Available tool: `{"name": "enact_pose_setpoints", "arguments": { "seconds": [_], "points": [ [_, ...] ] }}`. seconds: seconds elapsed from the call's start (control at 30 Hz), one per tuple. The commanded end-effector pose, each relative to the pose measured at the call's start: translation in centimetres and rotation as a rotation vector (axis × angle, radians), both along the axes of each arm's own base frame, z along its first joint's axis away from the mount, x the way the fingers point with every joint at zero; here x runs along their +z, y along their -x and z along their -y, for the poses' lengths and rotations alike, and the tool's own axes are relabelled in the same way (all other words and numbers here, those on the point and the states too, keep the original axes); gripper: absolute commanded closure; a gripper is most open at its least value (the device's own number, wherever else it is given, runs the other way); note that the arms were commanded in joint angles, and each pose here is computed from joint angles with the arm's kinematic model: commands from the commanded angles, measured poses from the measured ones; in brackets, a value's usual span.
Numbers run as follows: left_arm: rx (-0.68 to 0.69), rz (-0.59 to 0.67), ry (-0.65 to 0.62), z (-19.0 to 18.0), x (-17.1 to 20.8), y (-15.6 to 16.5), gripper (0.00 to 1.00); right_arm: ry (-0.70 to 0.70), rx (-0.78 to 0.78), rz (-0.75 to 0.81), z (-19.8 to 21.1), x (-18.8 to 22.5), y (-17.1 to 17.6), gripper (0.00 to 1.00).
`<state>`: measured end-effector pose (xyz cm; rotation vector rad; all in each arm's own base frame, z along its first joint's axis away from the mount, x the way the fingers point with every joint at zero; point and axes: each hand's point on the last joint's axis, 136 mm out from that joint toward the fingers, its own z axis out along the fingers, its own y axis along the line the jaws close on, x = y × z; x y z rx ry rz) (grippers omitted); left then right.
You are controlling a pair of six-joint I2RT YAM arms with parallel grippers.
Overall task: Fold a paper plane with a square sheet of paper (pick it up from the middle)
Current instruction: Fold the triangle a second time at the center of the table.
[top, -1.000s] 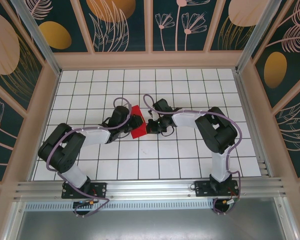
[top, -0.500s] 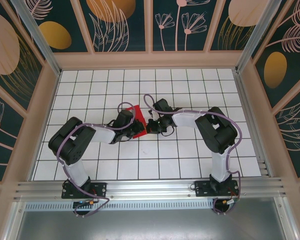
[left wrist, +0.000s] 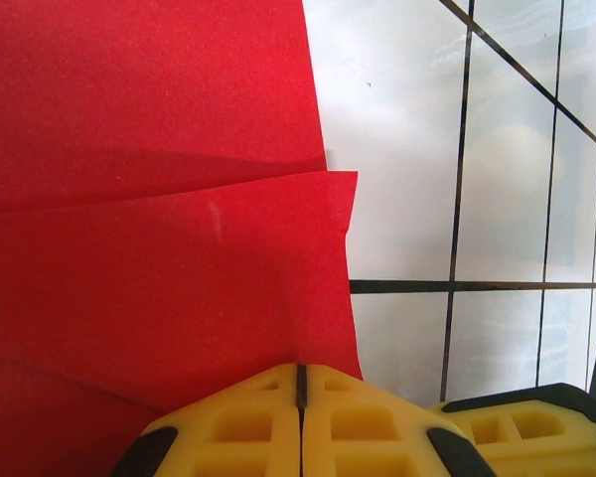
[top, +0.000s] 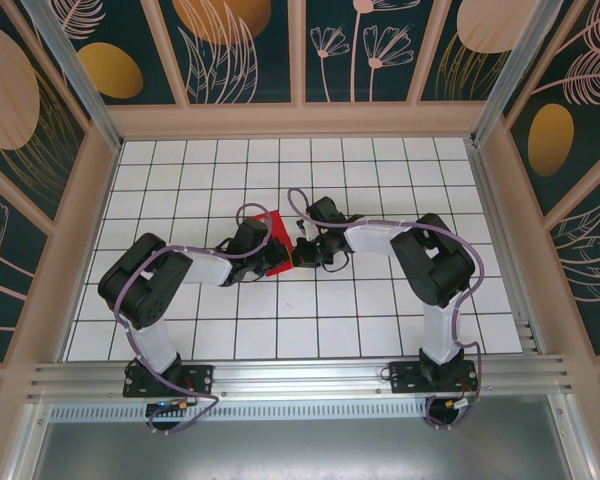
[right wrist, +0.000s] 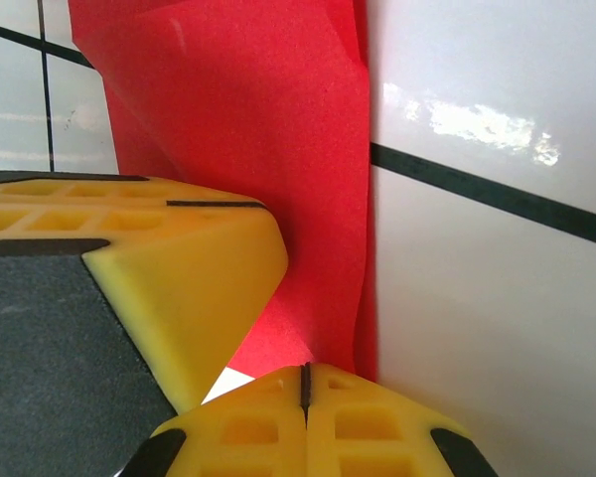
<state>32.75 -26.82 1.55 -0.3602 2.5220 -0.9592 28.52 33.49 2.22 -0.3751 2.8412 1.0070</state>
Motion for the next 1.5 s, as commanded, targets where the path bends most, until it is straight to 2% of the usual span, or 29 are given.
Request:
{"name": "enact_pose_setpoints", "arguments": {
  "seconds": [0.0, 0.23, 0.6, 0.97, 1.3, 1.47],
  "points": [
    [0.030, -0.070, -0.083, -1.3, -2.5, 0.9, 0.94, -0.059, -0.005, 0.040, -0.9, 2.0, -1.1, 0.94],
    [0.036, -0.061, -0.084, -1.5, -2.2, 0.8, 0.94, -0.066, -0.052, 0.060, 0.3, 2.6, -1.7, 0.94],
    [0.039, -0.059, -0.079, -1.4, -2.1, 0.8, 0.94, -0.054, -0.017, 0.003, -0.1, 0.8, -0.5, 0.94],
    [0.060, -0.043, -0.089, -1.7, -1.7, 0.4, 0.93, 0.099, -0.060, -0.037, 2.1, -2.9, -0.3, 0.94],
    [0.136, -0.013, -0.153, -5.3, -1.2, -1.6, 0.84, 0.255, -0.082, -0.055, 5.0, -5.6, 0.6, 0.94],
    [0.178, -0.022, -0.191, -7.7, -1.8, -2.5, 0.83, 0.293, -0.085, -0.063, 5.6, -6.5, 0.9, 0.95]
  ]
}}
